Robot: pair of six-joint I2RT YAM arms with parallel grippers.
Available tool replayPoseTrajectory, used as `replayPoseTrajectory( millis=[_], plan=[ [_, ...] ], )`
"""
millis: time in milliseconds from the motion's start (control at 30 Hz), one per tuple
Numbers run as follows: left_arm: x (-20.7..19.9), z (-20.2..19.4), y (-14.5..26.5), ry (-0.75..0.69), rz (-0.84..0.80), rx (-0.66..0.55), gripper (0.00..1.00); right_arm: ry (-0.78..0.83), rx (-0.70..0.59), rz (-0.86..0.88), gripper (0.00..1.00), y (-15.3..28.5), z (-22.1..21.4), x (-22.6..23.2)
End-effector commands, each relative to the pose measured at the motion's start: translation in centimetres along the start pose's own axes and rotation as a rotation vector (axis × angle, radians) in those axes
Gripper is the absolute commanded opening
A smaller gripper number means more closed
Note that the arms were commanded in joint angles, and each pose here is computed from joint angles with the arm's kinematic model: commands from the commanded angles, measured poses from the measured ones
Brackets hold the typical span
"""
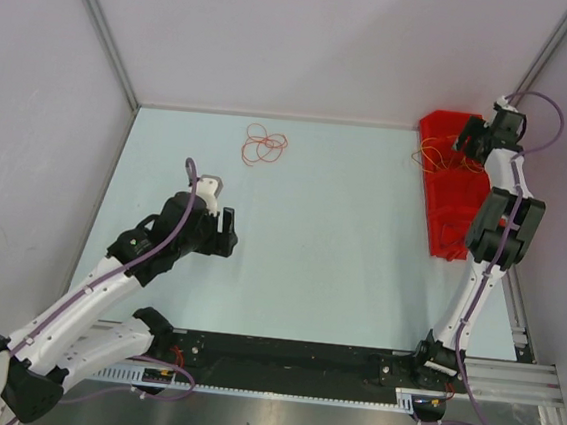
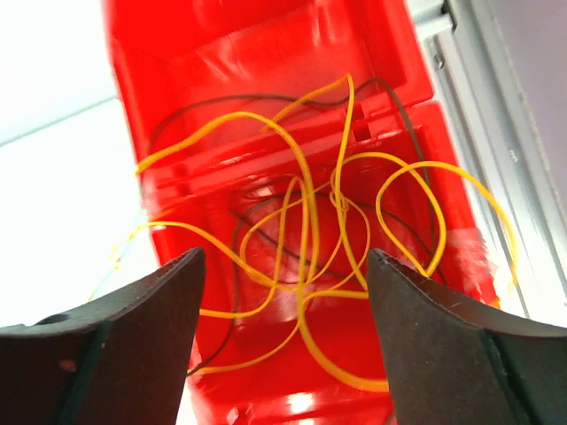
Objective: Untangle the cables
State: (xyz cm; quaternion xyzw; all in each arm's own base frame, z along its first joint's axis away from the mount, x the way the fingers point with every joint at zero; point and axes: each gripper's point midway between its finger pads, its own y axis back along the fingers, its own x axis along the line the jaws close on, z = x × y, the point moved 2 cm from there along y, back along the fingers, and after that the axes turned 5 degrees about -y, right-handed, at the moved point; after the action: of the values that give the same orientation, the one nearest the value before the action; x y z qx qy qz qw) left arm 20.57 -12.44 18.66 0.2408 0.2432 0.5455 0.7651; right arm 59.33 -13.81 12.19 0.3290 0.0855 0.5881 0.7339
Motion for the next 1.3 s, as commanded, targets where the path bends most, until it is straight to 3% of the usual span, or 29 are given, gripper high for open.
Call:
replayPoseTrajectory(
  millis=[0, 167, 367, 500, 700, 933, 1267],
  plan=[
    [0.3, 0.3, 0.3, 0.006, 0.009, -0.026, 0.77, -0.017, -0.186, 0.05, 0.8, 6.4, 8.6, 3.3],
    [0.3, 0.4, 0.5, 0.009, 0.011, -0.034, 0.77, -0.049, -0.197, 0.083, 0.86, 9.2, 10.5, 5.1],
    [0.4, 0.5, 0.5, 0.01, 0.014, -0.035, 0.77, -0.101, -0.172, 0.121, 0.87, 12.5, 9.3, 8.1],
    [0.3, 0.4, 0.4, 0.005, 0.013, -0.028, 0.77, -0.089, -0.135, 0.169, 0.87, 15.1, 5.5, 12.9],
    [1.4, 1.0, -0.1, 0.017, 0.1, -0.024, 0.79, -0.126, -0.04, 0.228, 0.87, 19.0, -4.0, 16.8],
    [0.3, 4.4, -2.7, 0.061, 0.104, -0.048, 0.82, 0.034, 0.105, 0.283, 0.86, 23.5, -15.0, 22.8],
    [-1.6, 12.0, -9.9, 0.09, 0.135, -0.102, 0.84, 0.044, 0.155, 0.322, 0.87, 26.6, -24.9, 22.9]
  ],
)
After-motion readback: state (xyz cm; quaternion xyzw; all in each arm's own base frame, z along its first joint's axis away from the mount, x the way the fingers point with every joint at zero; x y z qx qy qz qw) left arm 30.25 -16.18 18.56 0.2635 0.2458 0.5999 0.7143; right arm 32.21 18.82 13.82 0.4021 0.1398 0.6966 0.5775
